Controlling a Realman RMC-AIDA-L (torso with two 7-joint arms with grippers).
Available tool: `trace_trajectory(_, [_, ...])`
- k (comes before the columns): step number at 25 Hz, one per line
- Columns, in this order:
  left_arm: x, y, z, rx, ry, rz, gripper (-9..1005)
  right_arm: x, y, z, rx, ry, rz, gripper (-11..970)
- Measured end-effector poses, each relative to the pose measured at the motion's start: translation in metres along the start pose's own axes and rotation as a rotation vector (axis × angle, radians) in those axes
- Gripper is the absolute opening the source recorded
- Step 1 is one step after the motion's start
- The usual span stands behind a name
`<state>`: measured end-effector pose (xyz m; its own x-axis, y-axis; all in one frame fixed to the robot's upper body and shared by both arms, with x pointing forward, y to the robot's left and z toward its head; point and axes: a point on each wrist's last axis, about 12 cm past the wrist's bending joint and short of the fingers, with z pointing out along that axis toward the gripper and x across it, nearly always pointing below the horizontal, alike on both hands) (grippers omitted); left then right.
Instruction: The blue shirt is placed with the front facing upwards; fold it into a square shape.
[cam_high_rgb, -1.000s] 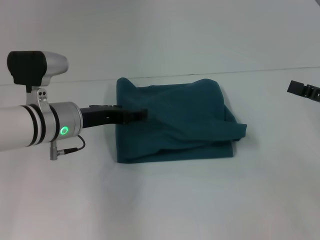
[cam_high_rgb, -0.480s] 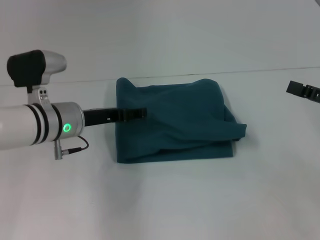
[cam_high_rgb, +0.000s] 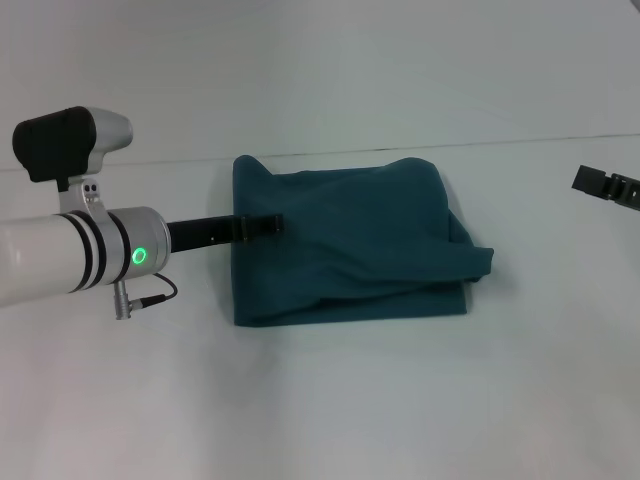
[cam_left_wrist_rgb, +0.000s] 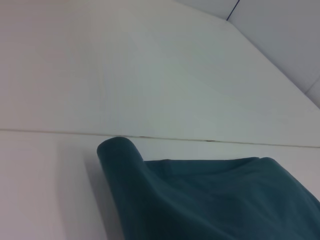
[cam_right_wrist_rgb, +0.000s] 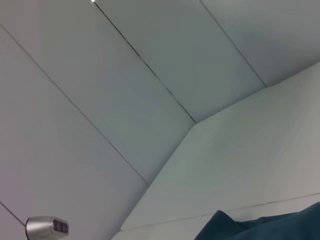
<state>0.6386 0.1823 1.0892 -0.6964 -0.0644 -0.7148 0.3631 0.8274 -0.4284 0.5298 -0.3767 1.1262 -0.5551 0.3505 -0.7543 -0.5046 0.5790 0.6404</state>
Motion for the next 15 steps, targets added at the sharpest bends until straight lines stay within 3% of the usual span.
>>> trace_trajectory(4, [0.0,0.001,-0.001,-0.003,-0.002,-0.038,838,0.0,0.0,0.0,-0.001,-0.001,0.002,803])
trace_trajectory(10, [0.005,0.008,-0.002,-0.014,0.02,-0.177,823,0.001,0.0,0.0,-0.008,-0.001,0.008,803])
trace_trajectory(15, [0.008,0.01,-0.002,-0.019,0.029,-0.209,797,0.002,0.0,0.0,-0.008,0.0,0.01,803])
